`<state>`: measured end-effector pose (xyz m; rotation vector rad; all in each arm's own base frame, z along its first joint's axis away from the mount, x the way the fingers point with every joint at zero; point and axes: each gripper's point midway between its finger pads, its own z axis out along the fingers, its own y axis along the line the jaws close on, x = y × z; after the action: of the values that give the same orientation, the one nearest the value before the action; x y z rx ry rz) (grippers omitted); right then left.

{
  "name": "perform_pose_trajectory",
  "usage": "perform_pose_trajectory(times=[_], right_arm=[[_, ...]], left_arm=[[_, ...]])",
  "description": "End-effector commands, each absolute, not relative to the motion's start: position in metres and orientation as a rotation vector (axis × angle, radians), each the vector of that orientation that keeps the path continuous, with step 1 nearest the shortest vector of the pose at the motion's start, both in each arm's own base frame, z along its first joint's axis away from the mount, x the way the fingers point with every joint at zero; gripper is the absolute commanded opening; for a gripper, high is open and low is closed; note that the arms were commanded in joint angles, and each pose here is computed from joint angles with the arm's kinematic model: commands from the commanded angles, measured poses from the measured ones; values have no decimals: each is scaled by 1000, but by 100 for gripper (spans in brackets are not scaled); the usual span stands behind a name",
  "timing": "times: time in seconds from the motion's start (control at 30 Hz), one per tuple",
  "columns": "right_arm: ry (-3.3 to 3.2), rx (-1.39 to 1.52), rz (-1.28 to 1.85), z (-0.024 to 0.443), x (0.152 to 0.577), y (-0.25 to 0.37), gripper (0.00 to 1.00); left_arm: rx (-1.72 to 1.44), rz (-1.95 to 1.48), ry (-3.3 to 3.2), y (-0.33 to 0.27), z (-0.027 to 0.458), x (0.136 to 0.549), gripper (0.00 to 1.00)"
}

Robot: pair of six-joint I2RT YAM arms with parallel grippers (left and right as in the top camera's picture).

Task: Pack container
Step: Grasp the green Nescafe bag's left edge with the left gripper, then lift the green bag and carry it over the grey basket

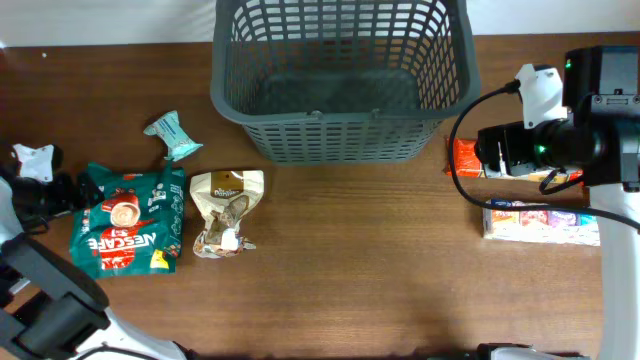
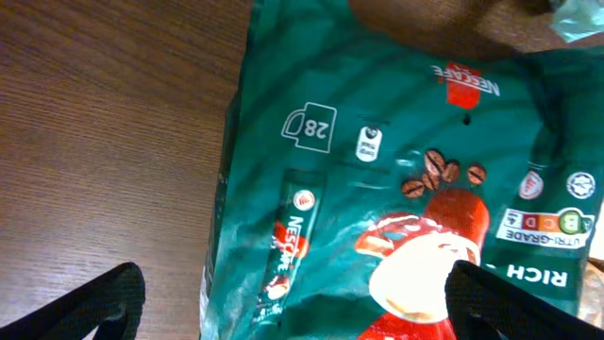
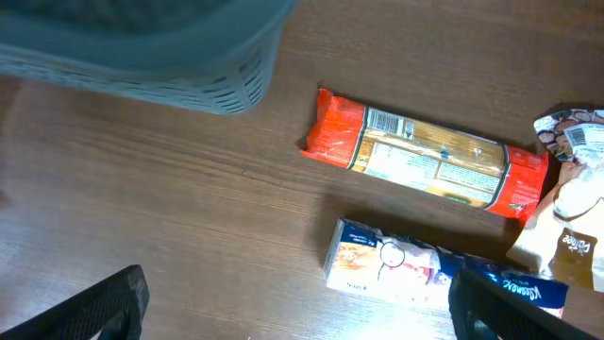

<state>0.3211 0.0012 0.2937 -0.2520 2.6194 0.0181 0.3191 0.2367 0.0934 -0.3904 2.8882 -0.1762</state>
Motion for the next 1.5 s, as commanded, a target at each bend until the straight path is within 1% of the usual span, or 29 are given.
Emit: perform_pose_trajectory(times=[0.0, 0.13, 0.33, 0.37, 0.4, 0.43, 0.5, 0.53, 0.57, 0.6, 0.63, 0.67, 0.87, 1.0, 1.17, 1.33, 1.47], right_arm=[[2604, -245, 2, 300, 323, -1, 99], [2604, -244, 3, 300, 323, -1, 99], [2604, -244, 3, 300, 323, -1, 99], [2603, -245, 3, 300, 323, -1, 99], [2603, -244, 3, 300, 323, -1, 99], [2603, -244, 3, 300, 323, -1, 99], [2604, -245, 4, 300, 323, -1, 99], [2605, -245, 4, 299, 323, -1, 99], [2608, -245, 5, 299, 322, -1, 99], [2612, -245, 5, 299, 321, -1, 99], [2616, -245, 6, 298, 320, -1, 99], [2622, -245, 7, 297, 319, -1, 99], [2633, -246, 9, 296, 317, -1, 99], [2633, -246, 9, 296, 317, -1, 99], [2633, -246, 9, 296, 317, -1, 99], [2633, -246, 9, 296, 317, -1, 99], [2633, -246, 9, 296, 317, -1, 99]], left_arm=[[-395, -251, 2924, 236, 68, 319, 97], [-408, -421, 2913, 222, 45, 326, 97], [-430, -556, 2911, 213, 19, 330, 89], [-434, -574, 2911, 211, 16, 330, 81], [-449, -591, 2909, 210, 11, 331, 76], [-485, -596, 2911, 210, 8, 331, 68], [-544, -601, 2909, 211, 5, 331, 40], [-562, -604, 2908, 211, 5, 331, 32], [-573, -605, 2907, 211, 5, 331, 18], [-585, -606, 2906, 211, 5, 331, 13], [-607, -608, 2905, 211, 5, 331, 6], [-633, -612, 2903, 211, 5, 331, 2], [-745, -651, 2858, 210, 12, 337, 2], [-736, -762, 2790, 202, 38, 350, 2], [-686, -831, 2688, 200, 93, 369, 2], [-585, -758, 2574, 204, 164, 382, 2], [-496, -736, 2464, 194, 225, 385, 2]])
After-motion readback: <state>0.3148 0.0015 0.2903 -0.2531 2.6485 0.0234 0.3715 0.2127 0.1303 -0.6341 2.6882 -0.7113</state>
